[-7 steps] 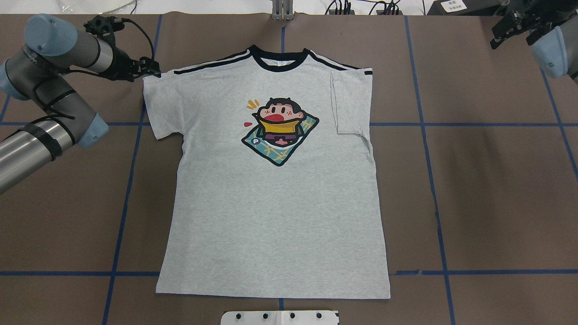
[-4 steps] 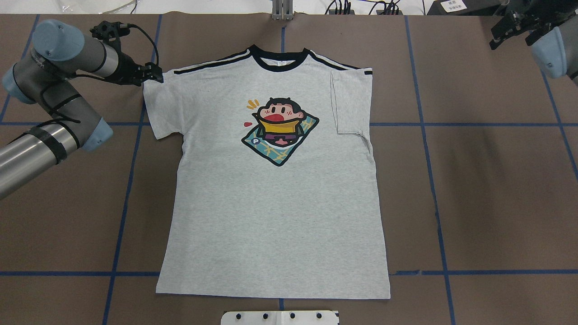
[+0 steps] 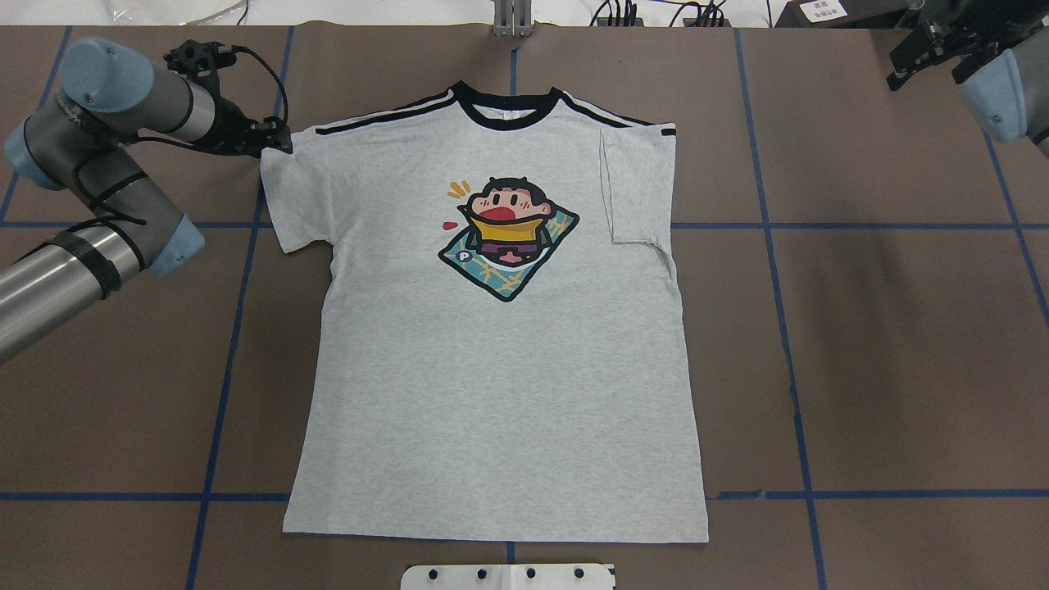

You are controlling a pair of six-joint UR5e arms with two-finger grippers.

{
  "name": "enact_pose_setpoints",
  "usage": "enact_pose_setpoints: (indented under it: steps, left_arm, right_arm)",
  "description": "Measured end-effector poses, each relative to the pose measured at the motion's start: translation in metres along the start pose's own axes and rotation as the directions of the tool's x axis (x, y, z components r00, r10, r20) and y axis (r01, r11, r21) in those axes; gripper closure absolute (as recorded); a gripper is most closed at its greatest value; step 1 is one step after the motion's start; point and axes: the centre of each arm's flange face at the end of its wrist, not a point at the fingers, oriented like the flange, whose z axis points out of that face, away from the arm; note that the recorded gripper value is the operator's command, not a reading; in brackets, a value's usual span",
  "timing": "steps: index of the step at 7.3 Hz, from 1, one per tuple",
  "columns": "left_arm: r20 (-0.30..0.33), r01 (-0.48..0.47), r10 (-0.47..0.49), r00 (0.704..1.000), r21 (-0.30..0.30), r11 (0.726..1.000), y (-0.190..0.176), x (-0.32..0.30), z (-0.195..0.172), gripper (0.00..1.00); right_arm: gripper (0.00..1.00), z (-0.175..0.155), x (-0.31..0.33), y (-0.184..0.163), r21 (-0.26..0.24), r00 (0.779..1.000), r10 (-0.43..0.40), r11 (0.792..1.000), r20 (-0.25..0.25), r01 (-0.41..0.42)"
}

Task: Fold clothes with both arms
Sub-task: 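Move the left gripper to the shirt shoulder nearest it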

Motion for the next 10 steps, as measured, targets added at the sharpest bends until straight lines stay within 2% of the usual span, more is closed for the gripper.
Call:
enact_pose_setpoints:
  steps: [1,3,4,7,10]
  left_arm:
    - [0.001,0.000,0.000,1.000,0.000,1.000,0.000,-0.001,0.000,0.51]
    - [0.002,0.000,0.000,1.000,0.000,1.000,0.000,-0.001,0.000,0.91]
    - [0.002,-0.001,0.001,1.000,0.000,1.000,0.000,-0.001,0.000,1.00]
    - [-0.008,-0.012,0.012,1.000,0.006,1.000,0.000,0.003,-0.005,1.00]
    - [-0.042,-0.024,0.025,0.999,0.019,1.000,-0.004,0.028,-0.024,1.00]
  right_arm:
    - [0.00,0.000,-0.001,0.000,0.000,1.000,-0.001,1.000,0.000,0.001]
    - [0.00,0.000,-0.001,0.000,0.000,1.000,-0.002,1.000,0.001,0.002]
    - [0.00,0.000,-0.002,0.000,0.000,1.000,-0.002,1.000,0.001,0.002]
    - [0.00,0.000,-0.003,-0.001,0.000,1.000,-0.003,1.000,0.001,0.003]
    - [0.00,0.000,-0.004,-0.001,0.001,1.000,-0.004,1.000,0.001,0.004]
